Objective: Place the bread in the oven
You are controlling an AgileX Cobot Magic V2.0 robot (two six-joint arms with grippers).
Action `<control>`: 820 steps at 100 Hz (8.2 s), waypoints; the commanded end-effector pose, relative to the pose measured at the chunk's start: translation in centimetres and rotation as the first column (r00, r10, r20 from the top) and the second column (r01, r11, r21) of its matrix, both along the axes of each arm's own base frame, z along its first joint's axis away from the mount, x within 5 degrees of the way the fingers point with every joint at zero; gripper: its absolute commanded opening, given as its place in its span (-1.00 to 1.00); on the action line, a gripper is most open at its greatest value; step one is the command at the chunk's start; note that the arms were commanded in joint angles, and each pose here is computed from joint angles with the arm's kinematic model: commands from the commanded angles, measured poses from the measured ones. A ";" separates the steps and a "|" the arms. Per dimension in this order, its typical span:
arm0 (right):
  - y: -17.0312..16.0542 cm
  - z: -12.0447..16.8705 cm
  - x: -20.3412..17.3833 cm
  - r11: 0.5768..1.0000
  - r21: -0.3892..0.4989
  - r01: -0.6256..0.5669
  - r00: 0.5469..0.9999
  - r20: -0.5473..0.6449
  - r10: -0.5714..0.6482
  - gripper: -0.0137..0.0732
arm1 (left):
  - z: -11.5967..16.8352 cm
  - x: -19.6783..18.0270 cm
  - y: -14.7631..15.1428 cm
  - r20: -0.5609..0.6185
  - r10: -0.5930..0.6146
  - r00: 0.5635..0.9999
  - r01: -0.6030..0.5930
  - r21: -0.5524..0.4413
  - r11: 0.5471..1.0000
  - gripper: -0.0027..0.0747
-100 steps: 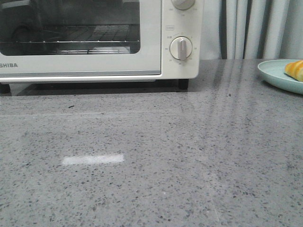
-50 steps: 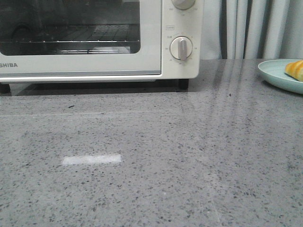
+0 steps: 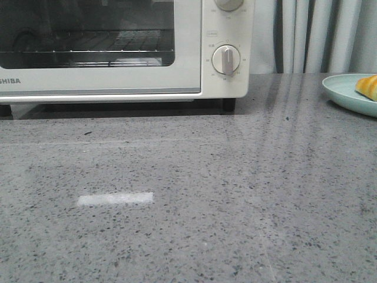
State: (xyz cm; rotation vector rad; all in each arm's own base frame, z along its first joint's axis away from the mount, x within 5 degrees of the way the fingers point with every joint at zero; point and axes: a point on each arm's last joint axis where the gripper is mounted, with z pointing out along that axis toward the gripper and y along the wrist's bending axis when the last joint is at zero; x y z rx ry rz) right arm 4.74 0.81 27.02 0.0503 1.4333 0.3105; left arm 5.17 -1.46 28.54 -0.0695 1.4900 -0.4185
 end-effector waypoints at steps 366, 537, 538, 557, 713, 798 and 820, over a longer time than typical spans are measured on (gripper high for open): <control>-6.2 0.1 29.2 0.942 -0.337 -0.008 0.376 -0.874 -0.309 0.06 | 5.3 2.1 -4.8 -0.261 -0.460 0.849 0.515 0.210 0.831 -0.99; 26.8 9.1 25.5 0.691 -0.364 -0.625 0.732 -0.582 0.354 -0.84 | 6.8 1.3 -3.6 -0.082 -0.402 0.912 0.410 0.226 0.884 -0.99; 26.6 9.1 25.7 0.695 -0.363 -0.620 0.734 -0.581 0.352 -0.84 | 6.8 1.3 -3.6 -0.082 -0.402 0.912 0.410 0.226 0.884 -0.99; 25.9 9.2 26.7 0.720 -0.362 -0.592 0.758 -0.555 0.344 -0.84 | 6.8 1.3 -3.6 -0.082 -0.402 0.912 0.410 0.226 0.884 -0.99; -1.3 8.4 -1.8 0.851 -0.455 -0.263 0.953 0.013 0.301 -0.83 | 2.8 -1.2 -1.3 0.112 -0.297 0.948 0.258 0.273 0.927 -0.99; -1.4 8.2 -1.8 0.849 -0.460 -0.259 0.956 0.005 0.294 -0.83 | 1.8 -0.8 -1.0 0.156 -0.245 0.957 0.152 0.447 0.881 -0.99; -1.4 8.2 -1.8 0.849 -0.460 -0.259 0.956 0.005 0.294 -0.83 | -4.0 0.2 -0.3 0.043 -0.084 0.996 0.049 0.521 0.852 -0.99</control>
